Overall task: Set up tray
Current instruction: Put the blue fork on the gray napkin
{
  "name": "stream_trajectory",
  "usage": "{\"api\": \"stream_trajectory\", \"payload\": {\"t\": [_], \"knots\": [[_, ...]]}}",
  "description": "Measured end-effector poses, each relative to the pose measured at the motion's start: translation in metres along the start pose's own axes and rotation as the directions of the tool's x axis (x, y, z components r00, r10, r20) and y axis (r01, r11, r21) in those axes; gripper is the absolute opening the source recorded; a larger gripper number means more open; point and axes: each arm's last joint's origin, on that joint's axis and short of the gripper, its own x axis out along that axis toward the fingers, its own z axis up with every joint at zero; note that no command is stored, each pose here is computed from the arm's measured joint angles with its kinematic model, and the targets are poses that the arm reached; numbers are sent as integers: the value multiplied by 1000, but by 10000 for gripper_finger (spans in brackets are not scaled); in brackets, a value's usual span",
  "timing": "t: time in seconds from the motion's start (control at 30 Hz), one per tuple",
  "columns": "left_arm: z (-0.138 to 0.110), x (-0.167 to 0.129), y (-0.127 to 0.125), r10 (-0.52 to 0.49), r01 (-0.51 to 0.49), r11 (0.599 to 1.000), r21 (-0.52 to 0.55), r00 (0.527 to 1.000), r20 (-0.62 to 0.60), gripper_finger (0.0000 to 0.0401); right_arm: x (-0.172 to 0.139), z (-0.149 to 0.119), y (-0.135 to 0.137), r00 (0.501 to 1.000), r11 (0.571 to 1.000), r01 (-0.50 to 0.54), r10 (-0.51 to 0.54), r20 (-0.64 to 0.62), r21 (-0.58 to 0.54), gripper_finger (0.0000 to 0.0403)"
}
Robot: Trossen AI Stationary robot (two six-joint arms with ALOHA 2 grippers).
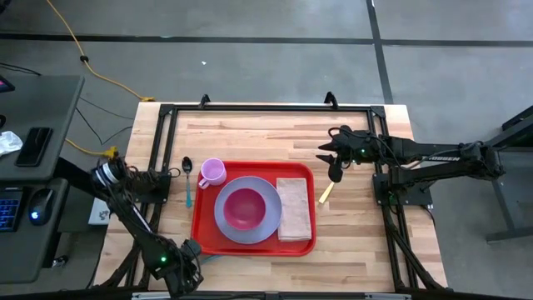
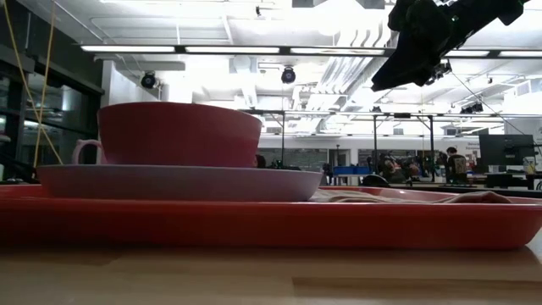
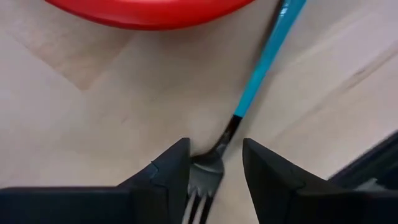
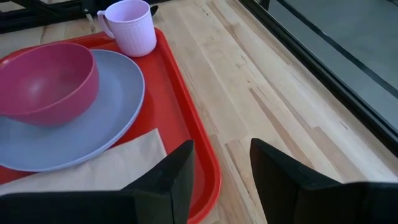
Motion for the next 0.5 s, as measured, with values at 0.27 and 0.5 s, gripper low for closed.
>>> {"api": "stream_trajectory", "payload": {"t": [0.27,0.5], "knots": [[0,6,0,25,-25,999,23,1000,-4,154,0,0,0,1000,1000,-7,7,-1,2,136],[-1,8,0,27,-27,999,30,1000,-14,84,0,0,0,1000,1000,-7,7,-2,2,136]]}}
